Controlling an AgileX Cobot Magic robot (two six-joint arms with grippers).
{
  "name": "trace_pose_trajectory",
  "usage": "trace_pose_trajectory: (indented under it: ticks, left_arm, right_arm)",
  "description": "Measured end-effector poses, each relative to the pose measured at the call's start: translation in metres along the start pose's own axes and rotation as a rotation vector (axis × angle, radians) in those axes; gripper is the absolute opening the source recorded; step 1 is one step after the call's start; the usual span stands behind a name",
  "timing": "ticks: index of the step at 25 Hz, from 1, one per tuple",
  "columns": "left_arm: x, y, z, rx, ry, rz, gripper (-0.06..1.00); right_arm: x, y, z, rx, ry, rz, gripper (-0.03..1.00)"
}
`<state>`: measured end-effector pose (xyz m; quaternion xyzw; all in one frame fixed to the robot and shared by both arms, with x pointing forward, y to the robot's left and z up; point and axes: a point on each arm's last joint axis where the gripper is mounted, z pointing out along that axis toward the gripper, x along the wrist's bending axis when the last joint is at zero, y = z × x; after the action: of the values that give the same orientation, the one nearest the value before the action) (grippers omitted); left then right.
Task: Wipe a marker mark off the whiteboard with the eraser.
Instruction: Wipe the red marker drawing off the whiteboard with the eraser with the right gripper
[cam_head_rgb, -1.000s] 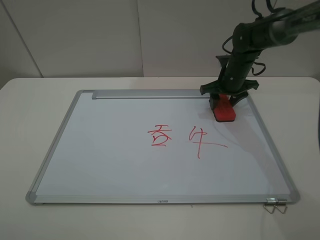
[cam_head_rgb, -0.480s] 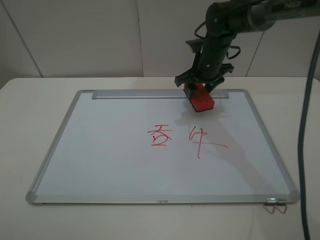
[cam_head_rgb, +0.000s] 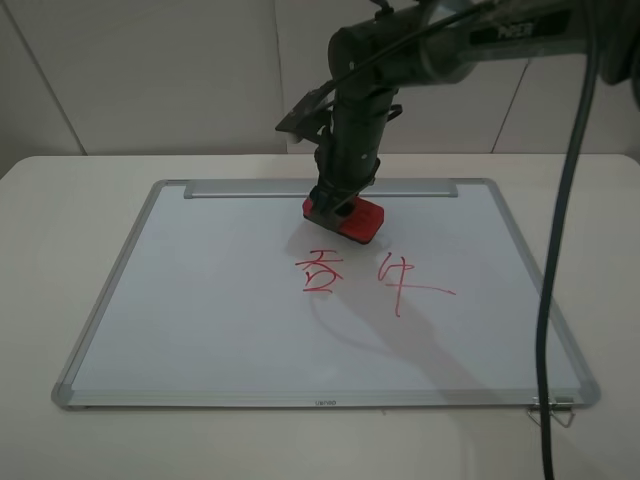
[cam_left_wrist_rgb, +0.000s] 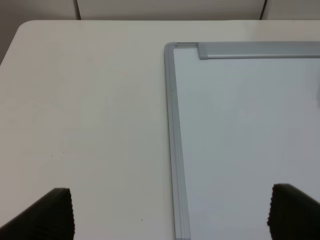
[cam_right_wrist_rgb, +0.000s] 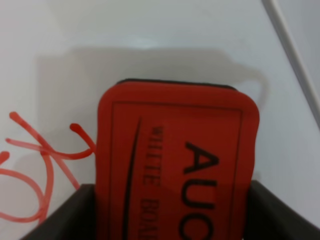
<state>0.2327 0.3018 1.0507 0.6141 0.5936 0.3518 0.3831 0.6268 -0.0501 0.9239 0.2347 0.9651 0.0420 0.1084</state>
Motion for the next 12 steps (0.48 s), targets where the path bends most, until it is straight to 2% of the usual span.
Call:
trace_pose_trajectory:
  ticks: [7,12]
  left_arm:
    - [0.000,0.000,0.000,0.000,0.000,0.000,0.77]
    - [0.000,0.000,0.000,0.000,0.000,0.000,0.77]
  right_arm:
    - [0.005,0.000,0.021,0.035,0.021,-0.169,0.50]
    - [0.006,0.000,0.028,0.039,0.024,-0.207,0.50]
